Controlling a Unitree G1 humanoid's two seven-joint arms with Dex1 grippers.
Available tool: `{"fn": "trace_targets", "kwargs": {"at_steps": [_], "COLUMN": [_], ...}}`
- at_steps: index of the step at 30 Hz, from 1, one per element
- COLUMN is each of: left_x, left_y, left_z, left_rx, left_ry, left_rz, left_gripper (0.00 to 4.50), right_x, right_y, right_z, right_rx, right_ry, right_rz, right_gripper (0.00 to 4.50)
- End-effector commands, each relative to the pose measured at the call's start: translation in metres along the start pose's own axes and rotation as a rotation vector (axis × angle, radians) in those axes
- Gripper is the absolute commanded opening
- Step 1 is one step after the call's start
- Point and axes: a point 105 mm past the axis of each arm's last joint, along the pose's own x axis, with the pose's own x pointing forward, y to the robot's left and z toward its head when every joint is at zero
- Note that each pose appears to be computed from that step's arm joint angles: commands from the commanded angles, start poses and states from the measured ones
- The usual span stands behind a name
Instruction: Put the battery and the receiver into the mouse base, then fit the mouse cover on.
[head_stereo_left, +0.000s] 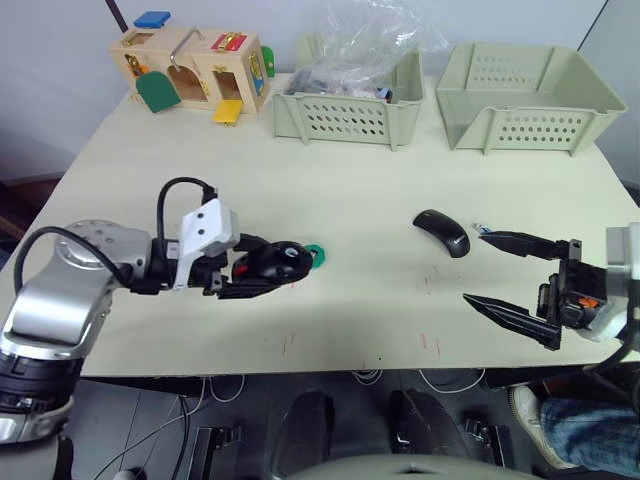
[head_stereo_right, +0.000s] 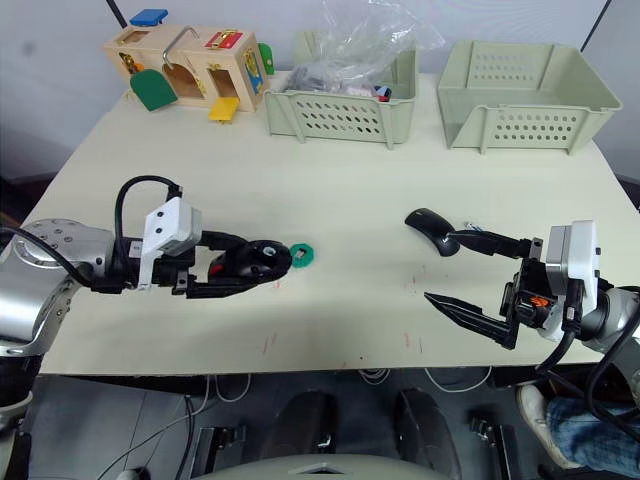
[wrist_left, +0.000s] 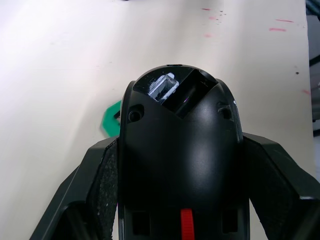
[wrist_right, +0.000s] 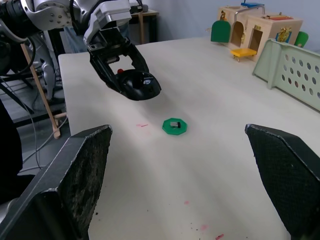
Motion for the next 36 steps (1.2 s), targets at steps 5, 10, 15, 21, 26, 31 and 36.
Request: {"fn": "trace_targets", "kwargs": {"at_steps": [5, 10, 15, 21, 26, 31, 36], "left_x": [0.013, 0.021, 0.035, 0.049, 0.057, 0.066, 0.074], "left_y": [-0.015, -0.019, -0.026, -0.030, -0.031, -0.031, -0.035], "left_z": [0.013, 0.016, 0.016, 0.014, 0.011, 0.009, 0.005], "left_rx": [0.047, 0.070, 0.094, 0.067, 0.069, 0.074, 0.077], "left_ry": [0.016, 0.027, 0.037, 0.047, 0.054, 0.047, 0.040], "left_rz": [-0.028, -0.010, 0.003, -0.013, -0.014, -0.012, -0.017], "left_gripper": [3.00, 3.00, 3.00, 3.00, 3.00, 3.00, 3.00], "right_x": [-0.003, -0.005, -0.008, -0.010, -0.010, -0.009, -0.007], "right_y": [0.005, 0.006, 0.008, 0.008, 0.008, 0.009, 0.009], "right_z": [0.009, 0.009, 0.010, 0.011, 0.010, 0.008, 0.006], "right_rx": [-0.032, -0.027, -0.016, -0.009, -0.004, -0.003, -0.005], "right_ry": [-0.002, 0.008, 0.024, 0.040, 0.047, 0.054, 0.060], "right_rz": [0.015, 0.014, 0.019, 0.027, 0.033, 0.043, 0.054], "right_gripper": [4.50, 4.50, 4.50, 4.50, 4.50, 4.50, 4.50]}}
